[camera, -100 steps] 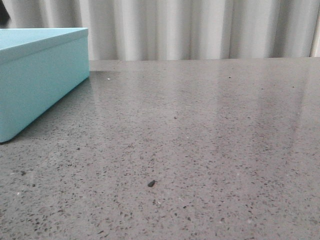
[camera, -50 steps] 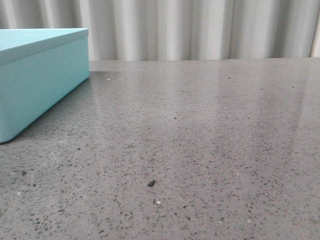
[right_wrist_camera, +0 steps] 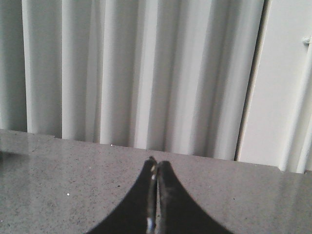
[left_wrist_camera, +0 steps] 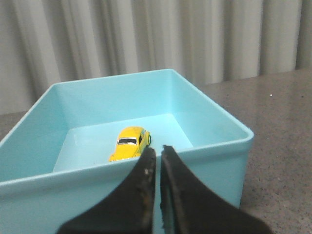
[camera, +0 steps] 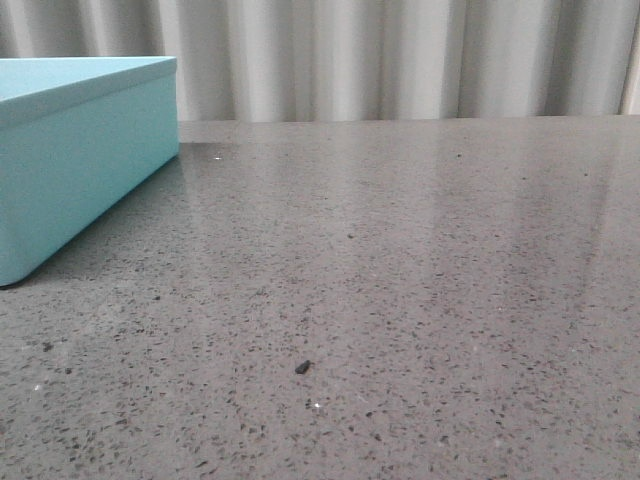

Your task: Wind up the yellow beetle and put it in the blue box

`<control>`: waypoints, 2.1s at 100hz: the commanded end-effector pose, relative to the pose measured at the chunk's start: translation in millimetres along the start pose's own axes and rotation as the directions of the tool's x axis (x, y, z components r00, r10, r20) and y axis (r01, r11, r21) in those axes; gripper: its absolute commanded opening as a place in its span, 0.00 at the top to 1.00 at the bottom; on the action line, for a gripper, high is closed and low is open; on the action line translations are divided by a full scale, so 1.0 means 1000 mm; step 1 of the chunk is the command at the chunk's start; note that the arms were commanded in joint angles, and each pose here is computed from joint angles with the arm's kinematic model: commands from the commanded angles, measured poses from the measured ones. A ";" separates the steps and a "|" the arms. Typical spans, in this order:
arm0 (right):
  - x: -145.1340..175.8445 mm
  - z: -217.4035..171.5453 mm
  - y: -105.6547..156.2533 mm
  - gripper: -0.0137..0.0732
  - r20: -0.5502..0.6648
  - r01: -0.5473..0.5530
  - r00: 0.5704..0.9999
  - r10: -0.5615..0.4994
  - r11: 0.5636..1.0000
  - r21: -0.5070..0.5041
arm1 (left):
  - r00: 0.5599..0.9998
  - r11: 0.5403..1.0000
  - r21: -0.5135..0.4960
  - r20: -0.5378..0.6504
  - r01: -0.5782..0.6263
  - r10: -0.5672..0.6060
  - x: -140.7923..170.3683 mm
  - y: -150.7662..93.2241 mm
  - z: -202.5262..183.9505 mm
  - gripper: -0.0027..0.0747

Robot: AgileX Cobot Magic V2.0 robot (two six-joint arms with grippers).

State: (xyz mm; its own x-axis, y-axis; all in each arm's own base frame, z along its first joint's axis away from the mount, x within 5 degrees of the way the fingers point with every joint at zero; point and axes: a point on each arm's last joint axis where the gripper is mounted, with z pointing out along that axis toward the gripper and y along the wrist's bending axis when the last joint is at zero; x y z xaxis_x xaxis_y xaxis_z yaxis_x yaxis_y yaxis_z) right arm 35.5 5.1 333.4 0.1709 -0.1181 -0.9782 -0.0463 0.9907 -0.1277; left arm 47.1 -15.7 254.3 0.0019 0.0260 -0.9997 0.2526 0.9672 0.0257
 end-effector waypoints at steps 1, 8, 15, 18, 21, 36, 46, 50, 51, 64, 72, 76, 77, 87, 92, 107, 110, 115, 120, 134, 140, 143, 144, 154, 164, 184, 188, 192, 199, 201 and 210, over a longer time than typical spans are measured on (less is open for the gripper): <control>-0.015 0.003 -0.003 0.90 0.095 -0.003 0.995 0.001 1.000 0.026 | 0.999 1.000 -0.012 0.045 0.023 -0.022 -0.012 0.002 0.004 0.99; -0.015 0.002 -0.004 0.90 0.101 -0.003 0.995 0.000 1.000 0.028 | 0.998 0.998 0.001 0.022 0.065 -0.065 -0.011 0.001 0.006 0.99; -0.016 0.002 -0.004 0.90 0.103 -0.003 0.995 0.000 1.000 0.029 | 0.993 0.993 0.013 0.015 0.116 -0.116 -0.010 0.000 0.007 0.99; -0.015 0.002 -0.004 0.90 0.100 -0.003 0.995 0.000 1.000 0.028 | 0.991 0.991 0.017 0.016 0.134 -0.134 -0.010 0.000 0.007 0.99; -0.015 0.003 -0.004 0.90 0.099 -0.003 0.995 0.000 1.000 0.027 | 0.989 0.989 0.020 0.016 0.144 -0.145 -0.010 -0.001 0.007 0.99; -0.015 0.003 -0.004 0.90 0.099 -0.003 0.995 0.000 1.000 0.027 | 0.984 0.984 0.027 0.015 0.175 -0.175 -0.010 -0.001 0.007 0.99; -0.015 0.003 -0.004 0.90 0.099 -0.003 0.995 0.000 1.000 0.027 | 0.984 0.984 0.027 0.015 0.175 -0.175 -0.010 -0.001 0.007 0.99; -0.015 0.003 -0.004 0.90 0.099 -0.003 0.995 0.000 1.000 0.027 | 0.984 0.984 0.027 0.015 0.175 -0.175 -0.010 -0.001 0.007 0.99; -0.015 0.003 -0.004 0.90 0.099 -0.003 0.995 0.000 1.000 0.027 | 0.984 0.984 0.027 0.015 0.175 -0.175 -0.010 -0.001 0.007 0.99; -0.015 0.003 -0.004 0.90 0.099 -0.003 0.995 0.000 1.000 0.027 | 0.984 0.984 0.026 0.011 0.175 -0.175 -0.009 -0.001 0.007 0.99; -0.015 0.002 -0.004 0.90 0.100 -0.003 0.995 0.000 1.000 0.028 | 0.984 0.984 0.023 -0.005 0.177 -0.177 -0.003 -0.001 0.008 0.99; -0.015 0.003 -0.004 0.90 0.098 -0.003 0.995 0.000 1.000 0.027 | 0.984 0.984 0.020 -0.021 0.178 -0.178 0.002 -0.001 0.009 0.99; -0.015 0.003 -0.004 0.90 0.098 -0.003 0.995 0.000 1.000 0.027 | 0.984 0.984 0.020 -0.024 0.179 -0.178 0.003 -0.001 0.010 0.99; -0.015 0.003 -0.003 0.90 0.094 -0.003 0.996 0.001 1.000 0.026 | 0.987 0.988 -0.014 -0.042 0.154 -0.154 0.024 0.001 0.014 0.99; -0.015 0.003 -0.003 0.90 0.094 -0.003 0.996 0.001 1.000 0.026 | 0.995 0.995 -0.039 -0.040 0.095 -0.096 0.034 0.004 0.015 0.99; -0.015 0.003 -0.003 0.90 0.094 -0.003 0.996 0.001 1.000 0.026 | 0.999 0.995 -0.083 -0.014 -0.050 0.049 0.054 0.008 0.017 0.99; -0.015 0.003 -0.003 0.90 0.094 -0.003 0.996 0.001 1.000 0.026 | 0.998 0.996 -0.074 -0.037 -0.055 0.052 0.055 0.007 0.017 0.99; -0.015 0.003 -0.003 0.90 0.094 -0.003 0.996 0.001 1.000 0.026 | 0.998 0.996 -0.072 -0.042 -0.057 0.055 0.056 0.007 0.017 0.99; -0.015 0.003 -0.003 0.90 0.094 -0.003 0.996 0.001 1.000 0.026 | 0.997 0.996 -0.069 -0.052 -0.060 0.056 0.057 0.007 0.017 0.99; -0.015 0.003 -0.003 0.90 0.094 -0.003 0.996 0.001 1.000 0.026 | 0.985 0.998 -0.030 -0.162 -0.062 0.057 0.067 0.004 0.016 0.99; -0.015 0.003 -0.003 0.90 0.094 -0.003 0.996 0.001 1.000 0.026 | 0.968 0.998 -0.001 -0.246 -0.058 0.056 0.075 0.002 0.014 0.99; -0.015 0.003 -0.003 0.90 0.094 -0.003 0.996 0.001 1.000 0.026 | 0.965 0.998 0.004 -0.256 -0.066 0.065 0.076 0.001 0.014 0.99; -0.015 0.003 -0.003 0.90 0.094 -0.003 0.996 0.001 1.000 0.026 | 0.965 0.998 0.004 -0.256 -0.066 0.065 0.076 0.001 0.014 0.99; -0.015 0.003 -0.003 0.90 0.094 -0.003 0.996 0.001 1.000 0.026 | 0.964 0.997 0.004 -0.258 -0.071 0.069 0.076 0.001 0.014 0.99; -0.015 0.003 -0.003 0.90 0.094 -0.005 0.996 0.003 1.000 0.026 | 0.964 0.997 0.004 -0.256 -0.073 0.072 0.076 0.002 0.014 0.99; -0.015 0.003 -0.003 0.90 0.094 -0.005 0.996 0.003 1.000 0.026 | 0.964 0.997 0.004 -0.256 -0.073 0.072 0.076 0.002 0.014 0.99; -0.015 0.003 -0.003 0.90 0.094 -0.005 0.996 0.003 1.000 0.026 | 0.964 0.997 0.004 -0.256 -0.073 0.072 0.076 0.002 0.014 0.99; -0.015 0.003 -0.003 0.90 0.094 -0.005 0.996 0.003 1.000 0.026 | 0.964 0.997 0.004 -0.256 -0.073 0.072 0.076 0.002 0.014 0.99; -0.015 0.003 -0.003 0.90 0.094 -0.005 0.996 0.003 1.000 0.026 | 0.964 0.997 0.004 -0.256 -0.073 0.072 0.076 0.002 0.014 0.99; -0.015 0.003 -0.003 0.90 0.094 -0.005 0.996 0.003 1.000 0.026 | 0.964 0.997 0.004 -0.256 -0.073 0.072 0.076 0.002 0.014 0.99; -0.015 0.003 -0.003 0.90 0.094 -0.005 0.996 0.003 1.000 0.026 | 0.964 0.997 0.004 -0.256 -0.073 0.072 0.076 0.002 0.014 0.99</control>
State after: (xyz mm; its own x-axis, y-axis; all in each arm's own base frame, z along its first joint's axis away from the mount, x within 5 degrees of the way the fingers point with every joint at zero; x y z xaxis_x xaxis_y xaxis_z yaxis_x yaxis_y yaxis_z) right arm 36.0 4.9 335.0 0.1850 -0.1140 -0.9761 -0.0423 0.9914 -0.1238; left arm 58.9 -16.2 182.8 -0.2443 0.1697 -0.9547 0.2654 0.9587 0.1025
